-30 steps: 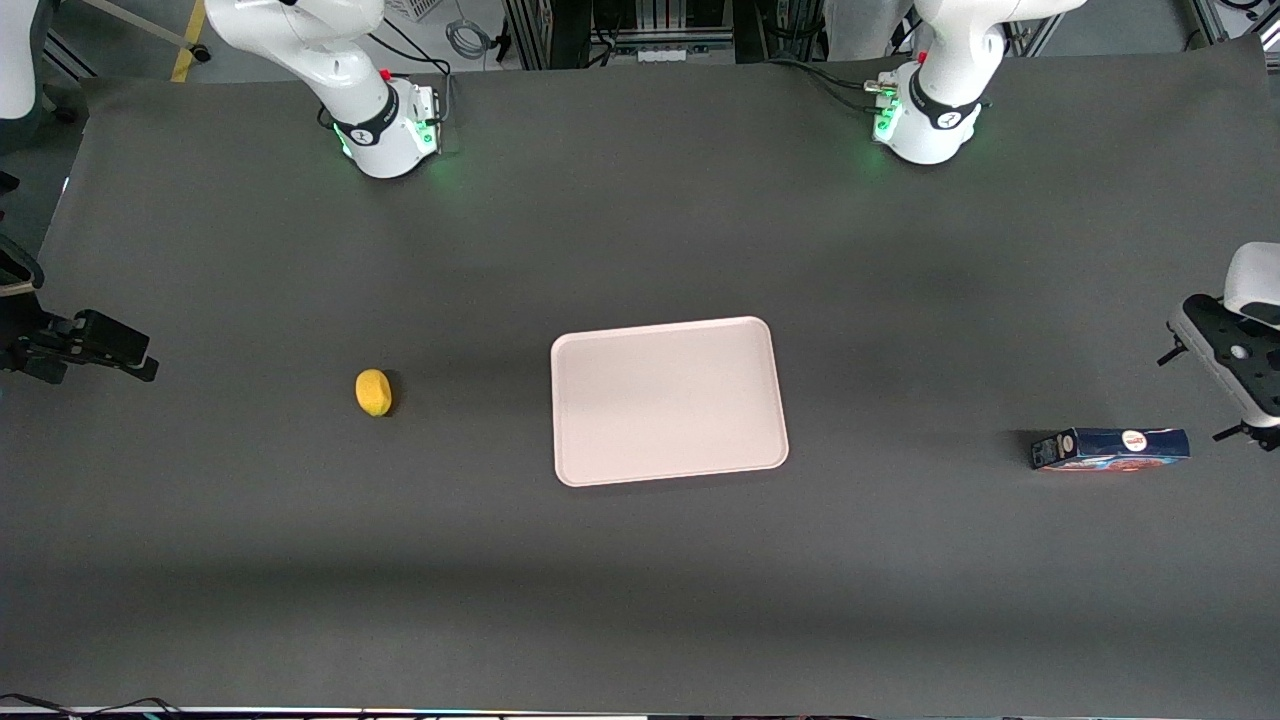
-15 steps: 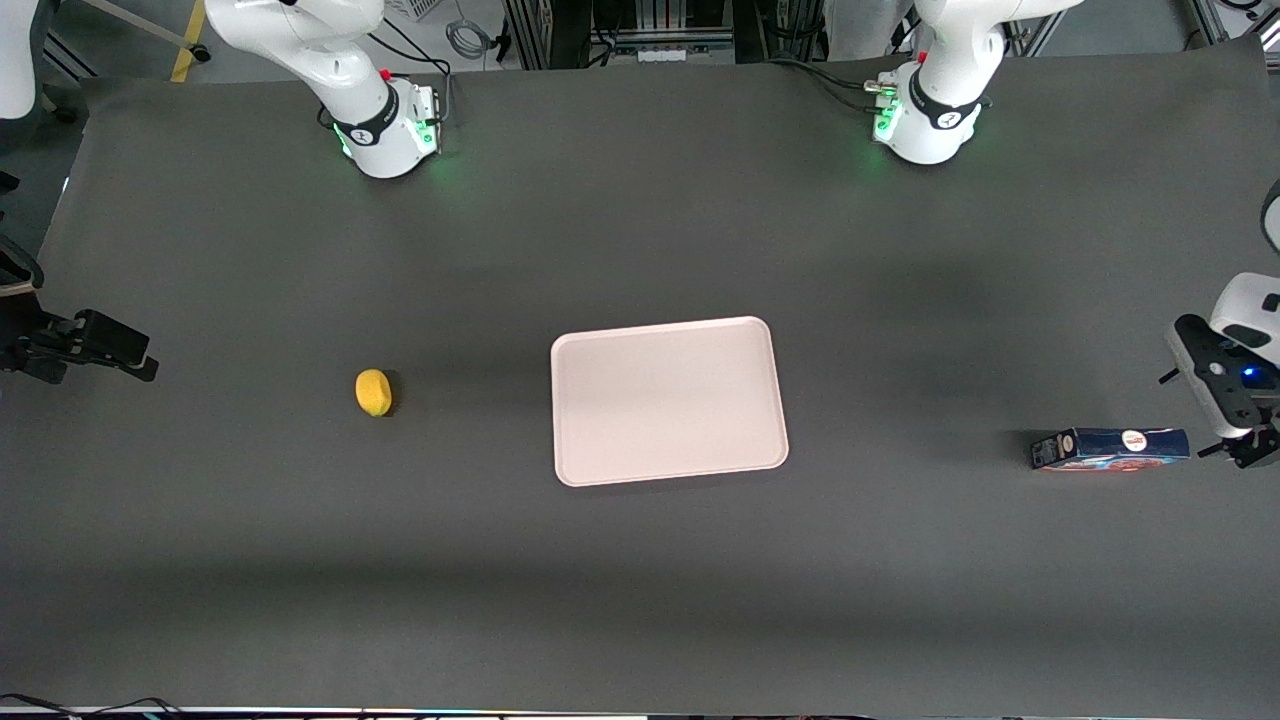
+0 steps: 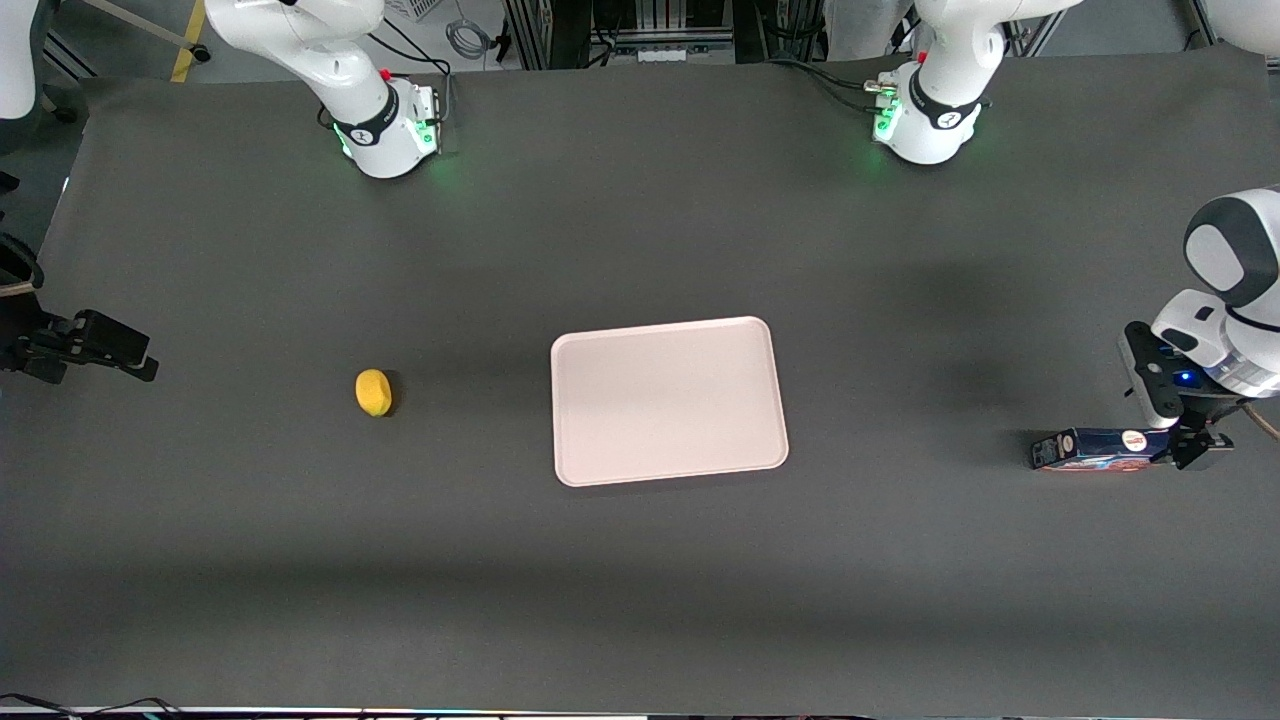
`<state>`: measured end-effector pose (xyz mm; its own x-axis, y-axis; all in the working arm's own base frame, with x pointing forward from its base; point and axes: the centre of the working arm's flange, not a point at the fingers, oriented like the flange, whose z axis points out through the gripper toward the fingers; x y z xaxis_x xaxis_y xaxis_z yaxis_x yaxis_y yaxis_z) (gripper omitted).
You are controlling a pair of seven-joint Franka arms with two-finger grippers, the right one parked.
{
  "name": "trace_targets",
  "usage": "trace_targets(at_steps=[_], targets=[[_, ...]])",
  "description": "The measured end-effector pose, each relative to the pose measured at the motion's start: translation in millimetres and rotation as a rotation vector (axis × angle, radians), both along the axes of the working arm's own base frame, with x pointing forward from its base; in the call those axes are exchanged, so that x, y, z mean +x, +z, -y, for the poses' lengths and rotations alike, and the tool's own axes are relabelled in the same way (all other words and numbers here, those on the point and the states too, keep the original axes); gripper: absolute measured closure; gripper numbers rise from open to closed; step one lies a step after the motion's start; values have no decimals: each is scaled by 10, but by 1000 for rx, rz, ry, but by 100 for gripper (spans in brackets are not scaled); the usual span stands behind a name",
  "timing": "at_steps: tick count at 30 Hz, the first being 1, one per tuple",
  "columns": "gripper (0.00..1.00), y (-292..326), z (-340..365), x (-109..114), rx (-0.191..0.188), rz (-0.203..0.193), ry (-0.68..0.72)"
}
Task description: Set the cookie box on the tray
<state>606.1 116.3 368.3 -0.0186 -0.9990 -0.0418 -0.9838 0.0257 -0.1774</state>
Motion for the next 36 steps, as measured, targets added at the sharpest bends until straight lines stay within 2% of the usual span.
trace_targets(at_steps=[5,10,14,23,28,36], targets=[[0,-269,-113,-52,-54,-47,6],[0,-559,-217,-129,-111,-127,51],[0,-613,-299,-148,-132,-163,95],[0,-298,-382,39,-119,-163,126],[0,-339,-395,88,-109,-170,122],[0,-448,-404,121,-68,-182,96]])
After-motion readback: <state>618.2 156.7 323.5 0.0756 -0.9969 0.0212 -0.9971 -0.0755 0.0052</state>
